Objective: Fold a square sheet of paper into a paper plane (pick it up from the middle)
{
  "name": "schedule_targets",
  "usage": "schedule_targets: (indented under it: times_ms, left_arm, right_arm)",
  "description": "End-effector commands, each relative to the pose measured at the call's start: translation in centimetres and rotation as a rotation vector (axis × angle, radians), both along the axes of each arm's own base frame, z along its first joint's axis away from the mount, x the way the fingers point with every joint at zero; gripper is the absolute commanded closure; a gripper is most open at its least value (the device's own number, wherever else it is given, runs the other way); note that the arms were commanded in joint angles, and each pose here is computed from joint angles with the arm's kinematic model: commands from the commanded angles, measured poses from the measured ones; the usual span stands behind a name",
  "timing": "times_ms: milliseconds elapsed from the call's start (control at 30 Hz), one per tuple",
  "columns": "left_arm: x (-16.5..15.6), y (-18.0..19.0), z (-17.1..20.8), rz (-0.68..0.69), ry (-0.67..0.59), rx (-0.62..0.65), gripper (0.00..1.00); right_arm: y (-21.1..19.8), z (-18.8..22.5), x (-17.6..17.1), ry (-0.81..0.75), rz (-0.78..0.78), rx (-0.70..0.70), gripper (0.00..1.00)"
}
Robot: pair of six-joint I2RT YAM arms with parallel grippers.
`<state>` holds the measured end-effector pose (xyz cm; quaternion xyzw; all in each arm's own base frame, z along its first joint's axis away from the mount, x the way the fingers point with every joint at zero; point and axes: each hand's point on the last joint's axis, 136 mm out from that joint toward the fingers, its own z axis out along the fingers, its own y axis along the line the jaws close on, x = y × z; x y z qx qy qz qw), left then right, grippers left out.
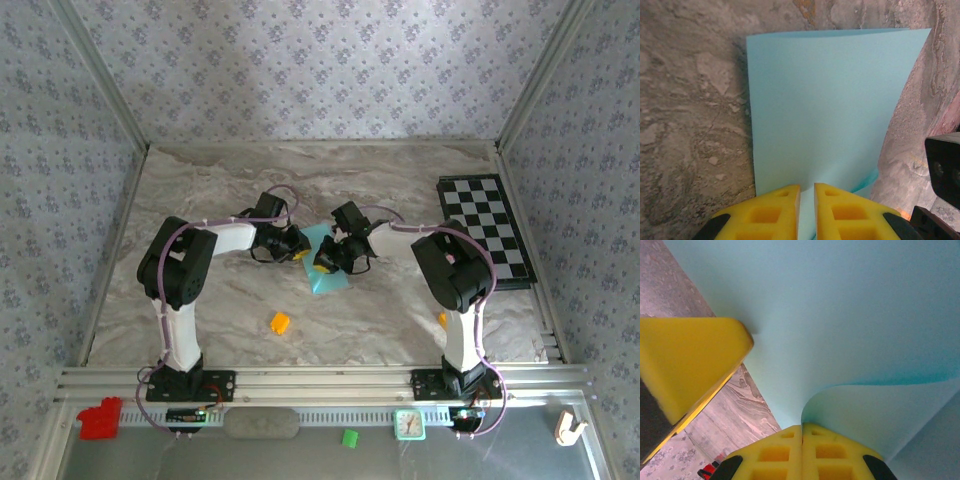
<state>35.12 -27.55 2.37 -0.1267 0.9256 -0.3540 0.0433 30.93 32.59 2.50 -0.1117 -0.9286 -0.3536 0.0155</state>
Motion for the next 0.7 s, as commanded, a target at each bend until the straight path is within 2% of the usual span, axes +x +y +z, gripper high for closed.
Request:
schedule_targets:
  times_ms: [0, 667]
  left_arm:
    - [-0.95, 0.71, -1.46, -0.002, 0.046, 0.040, 0.83]
    - [-1.08, 0.79, -1.60, 0.000, 0.051, 0.043, 0.83]
  right_arm:
    - [-0.07, -1.23, -0.73, 0.031, 0.008, -0.019, 1.00]
    - [-0.54, -1.38, -0.36, 0.029, -0.031, -0.020, 1.00]
